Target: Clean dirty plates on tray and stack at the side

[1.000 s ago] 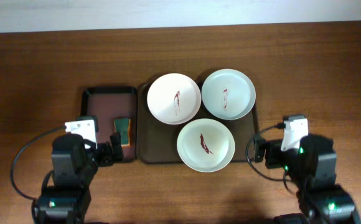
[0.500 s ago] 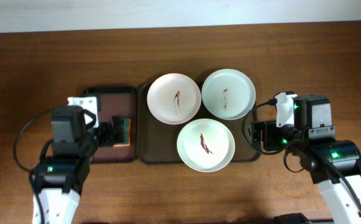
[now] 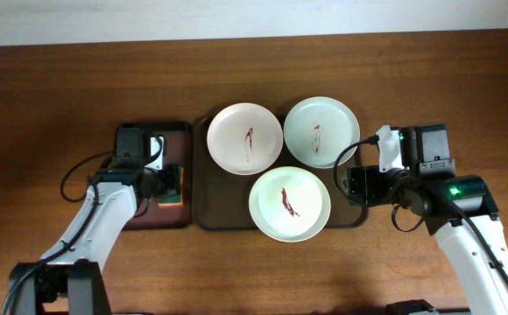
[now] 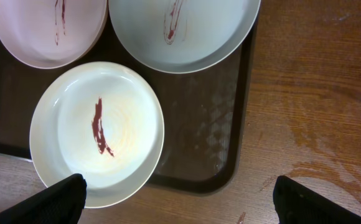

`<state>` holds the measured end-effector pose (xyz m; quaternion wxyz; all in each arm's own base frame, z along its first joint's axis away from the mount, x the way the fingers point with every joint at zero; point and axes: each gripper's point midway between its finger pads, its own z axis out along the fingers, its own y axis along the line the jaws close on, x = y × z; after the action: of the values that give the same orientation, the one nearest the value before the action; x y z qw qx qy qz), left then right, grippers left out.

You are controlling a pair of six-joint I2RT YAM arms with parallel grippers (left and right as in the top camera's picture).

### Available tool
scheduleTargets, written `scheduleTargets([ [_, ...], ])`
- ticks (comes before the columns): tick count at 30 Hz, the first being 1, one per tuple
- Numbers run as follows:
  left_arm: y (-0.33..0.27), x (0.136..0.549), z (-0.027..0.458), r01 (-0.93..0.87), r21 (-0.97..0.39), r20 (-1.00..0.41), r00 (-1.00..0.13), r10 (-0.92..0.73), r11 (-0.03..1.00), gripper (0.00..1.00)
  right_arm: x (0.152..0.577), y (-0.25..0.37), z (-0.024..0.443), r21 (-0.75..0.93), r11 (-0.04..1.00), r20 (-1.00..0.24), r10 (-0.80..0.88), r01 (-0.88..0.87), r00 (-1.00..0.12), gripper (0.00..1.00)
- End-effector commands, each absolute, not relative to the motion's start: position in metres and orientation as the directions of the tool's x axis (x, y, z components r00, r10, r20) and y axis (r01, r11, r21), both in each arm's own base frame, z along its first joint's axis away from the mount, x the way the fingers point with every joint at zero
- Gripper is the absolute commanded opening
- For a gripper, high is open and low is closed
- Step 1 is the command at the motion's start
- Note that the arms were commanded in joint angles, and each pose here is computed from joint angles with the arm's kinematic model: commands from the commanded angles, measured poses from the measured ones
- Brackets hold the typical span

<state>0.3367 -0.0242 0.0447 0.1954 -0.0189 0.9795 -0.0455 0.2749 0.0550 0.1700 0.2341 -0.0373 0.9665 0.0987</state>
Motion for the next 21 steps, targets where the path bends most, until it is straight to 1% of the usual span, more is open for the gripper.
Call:
scheduleTargets([
  [1, -0.031, 0.34, 0.036, 0.034, -0.032, -0.372, -0.928, 0.02, 0.999, 0.59, 0.279, 0.056, 0.177, 0.186, 0.976, -0.475, -0.013, -0.115, -0.88, 0.96],
  [3, -0.037, 0.34, 0.03, 0.052, -0.024, -0.363, -0.931, 0.04, 0.998, 0.57, 0.279, 0.056, 0.177, 0.186, 0.976, -0.475, -0.013, -0.115, -0.88, 0.96],
  [5, -0.035, 0.341, 0.027, 0.049, -0.004, -0.36, -0.932, 0.044, 0.999, 0.49, 0.279, 0.056, 0.177, 0.186, 0.976, -0.475, -0.013, -0.115, -0.88, 0.96],
  [8, -0.026, 0.342, 0.028, 0.031, 0.043, -0.363, -0.931, 0.044, 0.999, 0.49, 0.279, 0.056, 0.177, 0.186, 0.976, -0.475, -0.013, -0.115, -0.88, 0.96],
  [14, -0.025, 0.334, 0.015, 0.033, 0.045, -0.322, -0.946, 0.046, 0.998, 0.49, 0.279, 0.056, 0.177, 0.186, 0.976, -0.475, -0.013, -0.115, -0.88, 0.95],
  [15, -0.029, 0.333, 0.011, 0.04, 0.028, -0.314, -0.948, 0.047, 0.999, 0.46, 0.279, 0.056, 0.177, 0.186, 0.976, -0.475, -0.013, -0.115, -0.88, 0.95],
  [17, -0.035, 0.334, 0.009, 0.051, -0.006, -0.31, -0.95, 0.046, 0.999, 0.43, 0.279, 0.056, 0.177, 0.186, 0.976, -0.475, -0.013, -0.115, -0.88, 0.95],
  [19, -0.035, 0.334, 0.009, 0.051, -0.005, -0.313, -0.949, 0.047, 0.999, 0.35, 0.279, 0.056, 0.177, 0.186, 0.976, -0.475, -0.013, -0.115, -0.88, 0.95],
  [21, -0.035, 0.334, 0.009, 0.051, -0.005, -0.314, -0.948, 0.047, 0.999, 0.2, 0.279, 0.056, 0.177, 0.186, 0.976, -0.475, -0.013, -0.115, -0.88, 0.95],
])
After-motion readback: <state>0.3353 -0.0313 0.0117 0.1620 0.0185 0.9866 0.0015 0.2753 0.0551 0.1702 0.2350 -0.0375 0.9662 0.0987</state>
